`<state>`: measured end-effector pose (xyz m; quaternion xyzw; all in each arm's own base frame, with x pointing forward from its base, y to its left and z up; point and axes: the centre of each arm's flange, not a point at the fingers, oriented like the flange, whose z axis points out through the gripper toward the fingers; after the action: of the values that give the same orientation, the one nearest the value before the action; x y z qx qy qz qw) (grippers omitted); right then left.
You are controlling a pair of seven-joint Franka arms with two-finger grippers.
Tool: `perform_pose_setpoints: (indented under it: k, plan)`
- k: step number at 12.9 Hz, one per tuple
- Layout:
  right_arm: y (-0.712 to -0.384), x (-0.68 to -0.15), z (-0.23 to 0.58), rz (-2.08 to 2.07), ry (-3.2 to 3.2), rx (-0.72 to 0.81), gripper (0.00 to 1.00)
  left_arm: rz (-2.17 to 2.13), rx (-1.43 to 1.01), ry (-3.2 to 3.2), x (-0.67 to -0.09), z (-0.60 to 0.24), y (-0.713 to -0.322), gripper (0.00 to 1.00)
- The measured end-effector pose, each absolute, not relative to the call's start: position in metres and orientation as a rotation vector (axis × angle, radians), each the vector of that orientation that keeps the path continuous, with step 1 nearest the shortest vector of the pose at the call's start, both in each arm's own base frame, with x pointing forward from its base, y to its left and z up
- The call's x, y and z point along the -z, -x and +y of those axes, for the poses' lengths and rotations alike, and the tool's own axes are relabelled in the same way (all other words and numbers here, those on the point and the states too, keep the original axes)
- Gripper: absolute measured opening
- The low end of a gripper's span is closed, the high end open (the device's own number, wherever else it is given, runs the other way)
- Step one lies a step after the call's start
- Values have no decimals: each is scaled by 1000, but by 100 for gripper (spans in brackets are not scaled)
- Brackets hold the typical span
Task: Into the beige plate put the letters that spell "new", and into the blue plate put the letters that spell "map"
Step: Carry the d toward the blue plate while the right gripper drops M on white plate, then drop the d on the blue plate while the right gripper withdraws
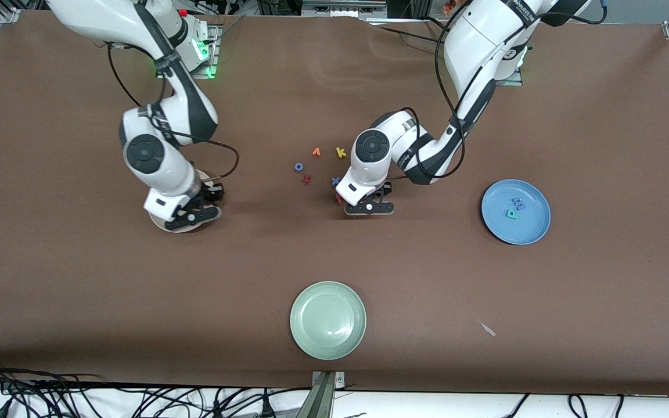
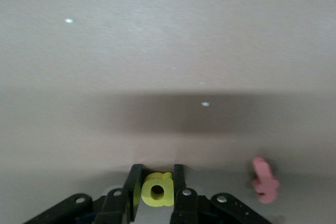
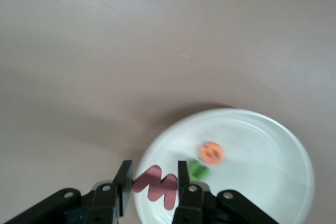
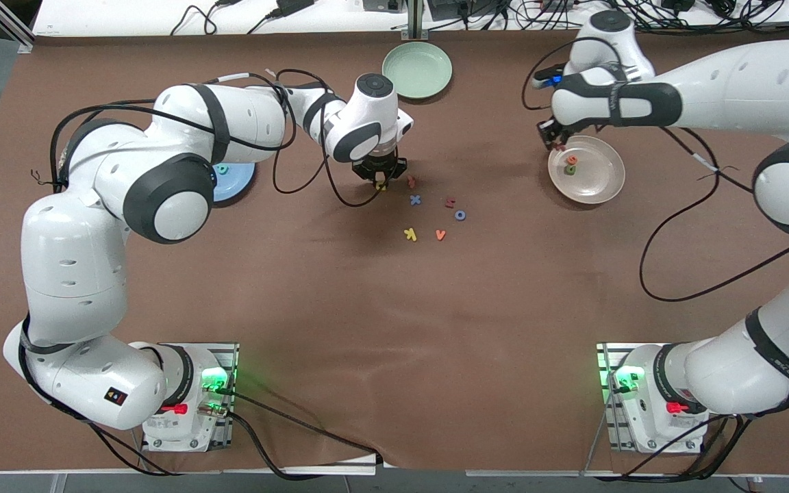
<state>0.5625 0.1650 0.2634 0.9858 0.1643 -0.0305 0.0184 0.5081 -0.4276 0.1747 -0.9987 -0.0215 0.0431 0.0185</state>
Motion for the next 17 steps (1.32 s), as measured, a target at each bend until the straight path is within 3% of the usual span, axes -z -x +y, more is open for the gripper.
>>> perform_pose_setpoints:
  k: [3,5,6,11,17]
  plan:
    - [-525,-239,127,502,-3065,103,39,10,-246,3014,-191,-396,-536,29]
    - [-501,-236,117,491,-3060,136,54,93,-317,2979,-205,-365,-560,29]
    - [-497,-244,110,474,-3057,146,54,141,-353,2967,-210,-346,-570,29]
    - [-514,-324,99,422,-3054,98,100,392,-549,2928,-229,-232,-610,29]
    - [-564,-438,86,342,-3055,41,100,742,-705,2901,-235,-88,-636,29]
